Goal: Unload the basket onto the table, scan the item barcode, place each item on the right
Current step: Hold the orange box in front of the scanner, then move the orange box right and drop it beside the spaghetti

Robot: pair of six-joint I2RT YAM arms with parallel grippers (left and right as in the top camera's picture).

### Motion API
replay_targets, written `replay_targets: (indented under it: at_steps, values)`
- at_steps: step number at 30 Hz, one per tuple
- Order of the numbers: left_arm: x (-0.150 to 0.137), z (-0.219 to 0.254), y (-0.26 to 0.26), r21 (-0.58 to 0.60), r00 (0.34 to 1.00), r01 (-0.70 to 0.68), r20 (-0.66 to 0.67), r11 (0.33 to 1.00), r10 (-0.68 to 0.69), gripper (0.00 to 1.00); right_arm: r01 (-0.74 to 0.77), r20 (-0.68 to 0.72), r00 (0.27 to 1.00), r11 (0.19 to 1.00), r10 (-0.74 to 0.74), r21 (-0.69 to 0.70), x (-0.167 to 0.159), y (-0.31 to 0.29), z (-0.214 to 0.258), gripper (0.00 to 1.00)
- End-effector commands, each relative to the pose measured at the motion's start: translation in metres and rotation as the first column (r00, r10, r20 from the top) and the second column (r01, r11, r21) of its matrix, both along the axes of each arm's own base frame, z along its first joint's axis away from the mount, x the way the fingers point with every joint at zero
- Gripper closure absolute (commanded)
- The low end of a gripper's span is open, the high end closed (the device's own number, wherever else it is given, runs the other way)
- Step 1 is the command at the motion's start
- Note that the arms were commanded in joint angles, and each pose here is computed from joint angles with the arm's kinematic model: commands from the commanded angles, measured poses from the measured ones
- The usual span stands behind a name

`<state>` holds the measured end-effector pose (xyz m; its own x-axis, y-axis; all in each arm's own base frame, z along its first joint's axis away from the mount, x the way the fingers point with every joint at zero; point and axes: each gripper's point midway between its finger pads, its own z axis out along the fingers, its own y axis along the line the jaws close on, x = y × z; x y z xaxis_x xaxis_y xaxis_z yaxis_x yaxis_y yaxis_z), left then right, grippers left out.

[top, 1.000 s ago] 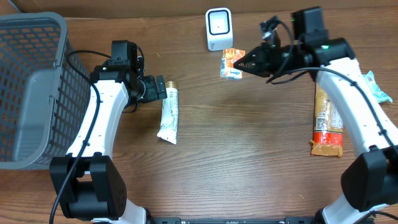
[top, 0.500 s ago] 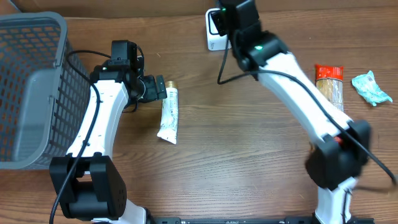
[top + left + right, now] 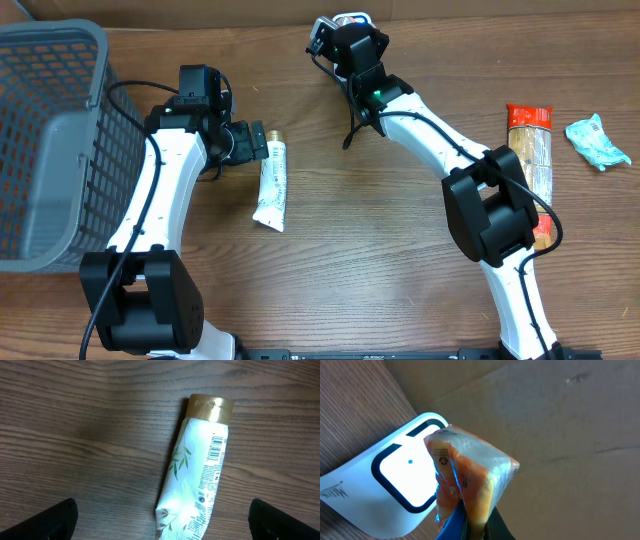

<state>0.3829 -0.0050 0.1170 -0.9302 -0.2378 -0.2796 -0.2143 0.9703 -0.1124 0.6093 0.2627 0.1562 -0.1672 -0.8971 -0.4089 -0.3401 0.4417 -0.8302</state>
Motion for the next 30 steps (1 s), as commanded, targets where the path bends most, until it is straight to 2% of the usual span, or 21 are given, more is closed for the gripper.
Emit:
replay_targets:
  at_steps: [1, 12, 17, 21, 23, 26, 28, 30]
  values:
    - [0.003, 0.007, 0.0, 0.012, 1.0, 0.018, 0.02, 1.0, -0.018, 0.0, -0.023, 0.0, 1.0, 0.999, 0.023, -0.025, 0.002, 0.003, -0.005, 0.96]
    - [0.003, 0.007, 0.0, 0.012, 1.0, 0.018, 0.02, 1.0, -0.018, 0.0, -0.033, -0.002, 0.999, 0.999, 0.033, -0.009, 0.002, 0.006, -0.005, 0.96]
    - [0.003, 0.007, 0.0, 0.012, 1.0, 0.018, 0.02, 1.0, -0.018, 0.0, 0.025, 0.041, 0.999, 0.983, -0.033, 0.184, -0.003, 0.003, 0.038, 0.96]
    - [0.003, 0.007, 0.0, 0.012, 1.0, 0.018, 0.02, 1.0, -0.018, 0.0, 0.029, 0.011, 0.999, 0.941, -0.035, 0.337, -0.03, -0.002, 0.097, 0.96]
    - [0.003, 0.007, 0.0, 0.012, 1.0, 0.018, 0.02, 1.0, -0.018, 0.0, 0.059, -0.074, 0.997, 0.894, -0.029, 0.444, -0.054, -0.008, 0.116, 0.96]
    - [0.003, 0.007, 0.0, 0.012, 1.0, 0.018, 0.02, 1.0, -0.018, 0.0, 0.18, -0.31, 0.951, 0.787, 0.015, 0.59, -0.103, -0.024, 0.122, 0.96]
    - [0.003, 0.007, 0.0, 0.012, 1.0, 0.018, 0.02, 1.0, -0.018, 0.0, 0.335, -0.5, 0.866, 0.727, 0.013, 0.599, -0.136, -0.046, 0.106, 0.96]
    - [0.003, 0.007, 0.0, 0.012, 1.0, 0.018, 0.02, 1.0, -0.018, 0.0, 0.532, -0.682, 0.729, 0.672, -0.055, 0.514, -0.165, -0.081, 0.078, 0.96]
